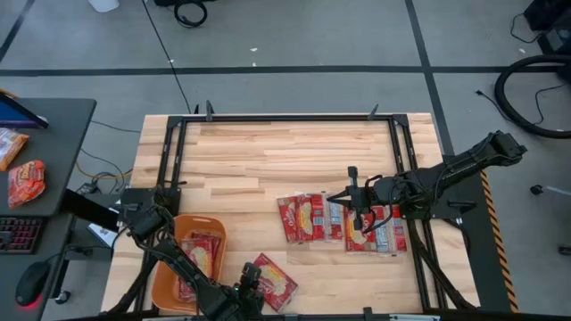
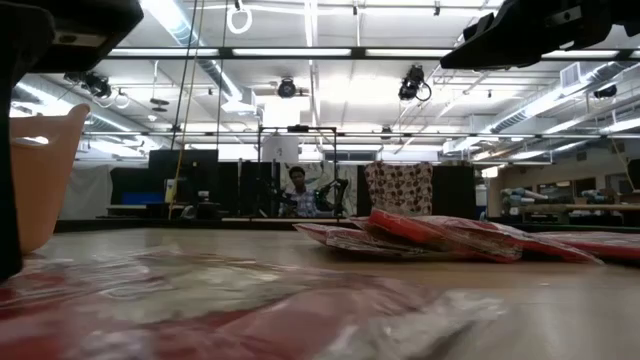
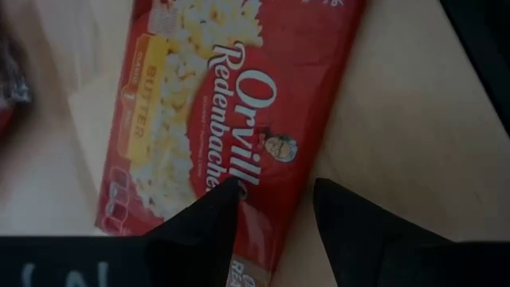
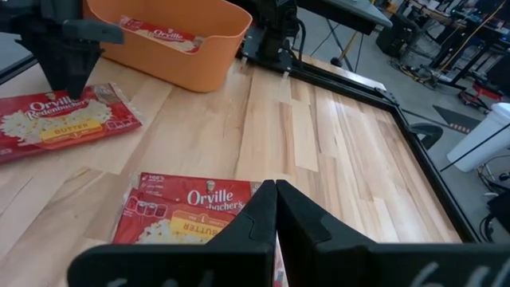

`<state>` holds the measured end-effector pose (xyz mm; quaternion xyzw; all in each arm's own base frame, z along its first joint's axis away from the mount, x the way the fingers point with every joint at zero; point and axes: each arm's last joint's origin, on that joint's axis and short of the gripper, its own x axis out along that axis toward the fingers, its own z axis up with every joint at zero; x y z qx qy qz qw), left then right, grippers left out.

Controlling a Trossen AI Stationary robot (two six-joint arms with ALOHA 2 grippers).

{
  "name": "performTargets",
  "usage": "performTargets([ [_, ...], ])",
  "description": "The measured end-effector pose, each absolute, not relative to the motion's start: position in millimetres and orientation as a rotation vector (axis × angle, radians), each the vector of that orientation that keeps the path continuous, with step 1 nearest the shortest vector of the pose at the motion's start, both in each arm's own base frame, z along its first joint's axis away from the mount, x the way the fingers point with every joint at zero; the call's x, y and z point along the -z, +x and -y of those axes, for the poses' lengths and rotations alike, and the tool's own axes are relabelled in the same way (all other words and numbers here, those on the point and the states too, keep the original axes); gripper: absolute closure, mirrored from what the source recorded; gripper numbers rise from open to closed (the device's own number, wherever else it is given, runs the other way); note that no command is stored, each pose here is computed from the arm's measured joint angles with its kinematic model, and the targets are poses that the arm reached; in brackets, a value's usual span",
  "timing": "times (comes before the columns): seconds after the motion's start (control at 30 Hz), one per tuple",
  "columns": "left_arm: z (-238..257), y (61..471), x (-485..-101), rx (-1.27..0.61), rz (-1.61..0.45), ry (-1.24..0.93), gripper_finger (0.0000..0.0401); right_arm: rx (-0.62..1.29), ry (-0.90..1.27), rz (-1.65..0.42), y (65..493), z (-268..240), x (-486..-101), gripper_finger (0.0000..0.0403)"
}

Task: Sort popcorn bags into baskets
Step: Put the popcorn bag into the orange bin

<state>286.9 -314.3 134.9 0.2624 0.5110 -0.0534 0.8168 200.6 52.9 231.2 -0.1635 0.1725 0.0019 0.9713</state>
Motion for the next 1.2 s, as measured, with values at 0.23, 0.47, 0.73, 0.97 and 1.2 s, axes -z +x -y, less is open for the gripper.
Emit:
performTargets([
  [0.23,314,287,-130,0.097,-1.099,0.582,0.024,-0.004,-0.327,-0.354,200,-53,-231,0.039],
  [0.47,312,287,-129,0.052,-1.105,0.527,0.0306,-0.004,-0.328,-0.355,200,-53,-231,0.039],
  [0.73,306,283,-152,0.021,-1.103,0.449,0.0392,-0.003,-0.327,-0.354,200,-53,-231,0.039],
  [0.97,284,282,-205,-0.052,-1.039,0.297,0.0391,-0.003,-0.326,-0.351,200,-53,-231,0.039],
  [1.2,252,272,-268,-0.188,-0.99,-0.125,0.0394,-0.003,-0.326,-0.352,200,-53,-231,0.039],
])
